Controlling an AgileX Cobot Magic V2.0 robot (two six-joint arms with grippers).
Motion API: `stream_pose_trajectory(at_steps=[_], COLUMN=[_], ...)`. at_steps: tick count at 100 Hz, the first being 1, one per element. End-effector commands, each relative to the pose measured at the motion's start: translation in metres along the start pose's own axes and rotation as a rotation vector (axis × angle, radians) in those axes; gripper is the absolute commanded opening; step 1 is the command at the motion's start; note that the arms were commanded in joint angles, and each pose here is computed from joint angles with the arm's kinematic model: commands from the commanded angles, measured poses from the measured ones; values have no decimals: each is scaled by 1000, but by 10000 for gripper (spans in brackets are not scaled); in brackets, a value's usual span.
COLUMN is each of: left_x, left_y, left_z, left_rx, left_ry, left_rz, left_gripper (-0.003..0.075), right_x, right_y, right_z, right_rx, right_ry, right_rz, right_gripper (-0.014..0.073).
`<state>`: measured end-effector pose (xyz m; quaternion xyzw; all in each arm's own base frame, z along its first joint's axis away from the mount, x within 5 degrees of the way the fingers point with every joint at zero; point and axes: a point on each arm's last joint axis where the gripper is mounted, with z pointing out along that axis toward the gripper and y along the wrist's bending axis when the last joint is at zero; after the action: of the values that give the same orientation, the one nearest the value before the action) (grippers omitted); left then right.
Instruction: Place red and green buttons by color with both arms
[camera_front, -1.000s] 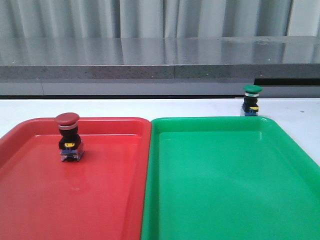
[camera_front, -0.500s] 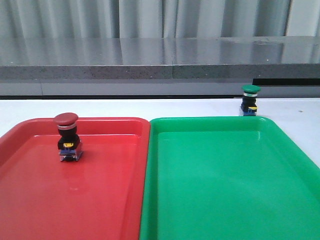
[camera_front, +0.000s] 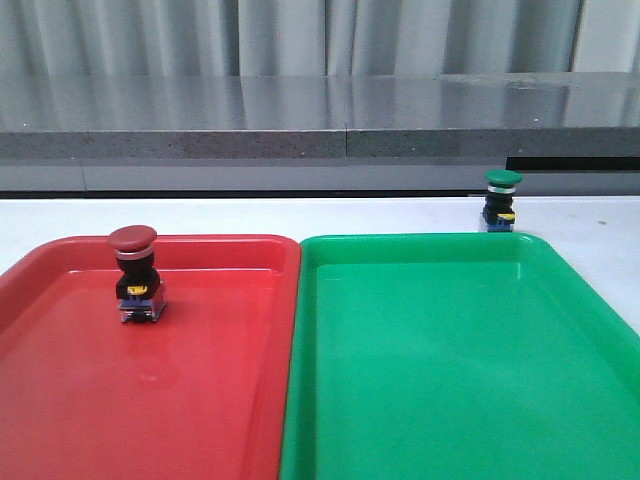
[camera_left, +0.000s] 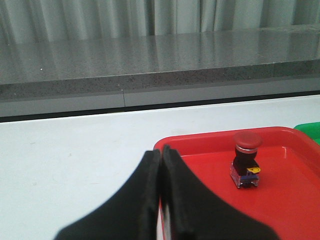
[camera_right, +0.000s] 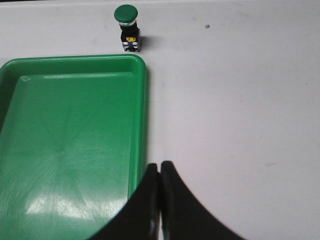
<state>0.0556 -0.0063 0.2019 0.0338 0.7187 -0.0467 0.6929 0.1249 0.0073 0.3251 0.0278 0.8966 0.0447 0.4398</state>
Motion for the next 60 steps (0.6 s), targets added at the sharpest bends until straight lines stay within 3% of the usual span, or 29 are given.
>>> stream_pose_trajectory(at_steps=[1, 10, 23, 35, 60], left_x=[-1, -1, -1, -1, -1], left_y=[0, 0, 0, 0, 0], left_z=[-1, -1, -1, -1, -1], left_rx=[1, 1, 1, 1, 1], left_ry=[-90, -90, -90, -90, -90], left_rz=[-6, -6, -6, -6, -6], left_gripper=[-19, -19, -19, -19, -19], right_x=[-14, -11, -8, -12, -29], right_y=[1, 1, 1, 1, 3], right_z=[-5, -5, -5, -5, 3], right_rx=[-4, -4, -1, -9, -12], right_ry=[-77, -44, -9, -59, -102], right_rz=[4, 8, 7, 11, 12], right_gripper=[-34, 70, 400, 631, 654])
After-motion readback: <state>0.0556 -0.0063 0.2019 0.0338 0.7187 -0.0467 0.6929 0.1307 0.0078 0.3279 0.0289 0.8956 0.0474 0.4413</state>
